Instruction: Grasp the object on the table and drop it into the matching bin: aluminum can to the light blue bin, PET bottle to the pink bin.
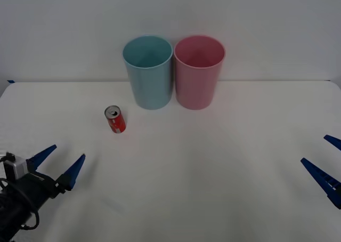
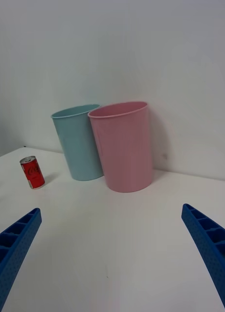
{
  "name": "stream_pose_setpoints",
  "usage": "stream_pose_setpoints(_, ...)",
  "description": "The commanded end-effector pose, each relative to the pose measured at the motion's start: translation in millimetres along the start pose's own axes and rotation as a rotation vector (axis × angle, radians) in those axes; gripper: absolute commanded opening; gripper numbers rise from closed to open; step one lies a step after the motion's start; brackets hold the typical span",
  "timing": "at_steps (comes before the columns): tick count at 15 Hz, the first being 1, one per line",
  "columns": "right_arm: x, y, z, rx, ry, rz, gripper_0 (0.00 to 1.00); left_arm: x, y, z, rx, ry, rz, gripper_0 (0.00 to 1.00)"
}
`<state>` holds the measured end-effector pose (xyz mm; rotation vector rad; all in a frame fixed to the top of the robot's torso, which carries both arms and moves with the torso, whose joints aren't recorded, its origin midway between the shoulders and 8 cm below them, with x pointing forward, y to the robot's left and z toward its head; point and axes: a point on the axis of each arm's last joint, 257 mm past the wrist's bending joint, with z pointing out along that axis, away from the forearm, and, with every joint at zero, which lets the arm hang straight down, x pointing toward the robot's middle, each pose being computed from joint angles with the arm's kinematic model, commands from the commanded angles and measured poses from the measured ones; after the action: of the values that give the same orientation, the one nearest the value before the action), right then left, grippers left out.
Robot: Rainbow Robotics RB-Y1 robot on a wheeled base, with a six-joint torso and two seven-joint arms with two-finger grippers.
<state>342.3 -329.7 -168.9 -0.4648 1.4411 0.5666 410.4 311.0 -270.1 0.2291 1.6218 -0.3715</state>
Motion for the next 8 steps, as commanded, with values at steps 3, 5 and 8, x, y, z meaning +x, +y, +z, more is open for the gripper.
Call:
stream_pose_setpoints(3, 0, 0.0, 0, 0.0, 0.0, 0.0, 1.0, 8, -7.5, 38, 0.009, -0.009, 0.01, 1.0)
stream_pose_setpoints(5, 0, 0.0, 0, 0.0, 0.0, 0.0, 1.0, 6, -11.3, 54, 0.01, -0.013, 0.007, 1.0)
stream_pose_setpoints(8, 0, 0.0, 0, 0.0, 0.0, 0.0, 1.0, 11, -14.9, 78, 0.025, -0.01, -0.013, 1.0)
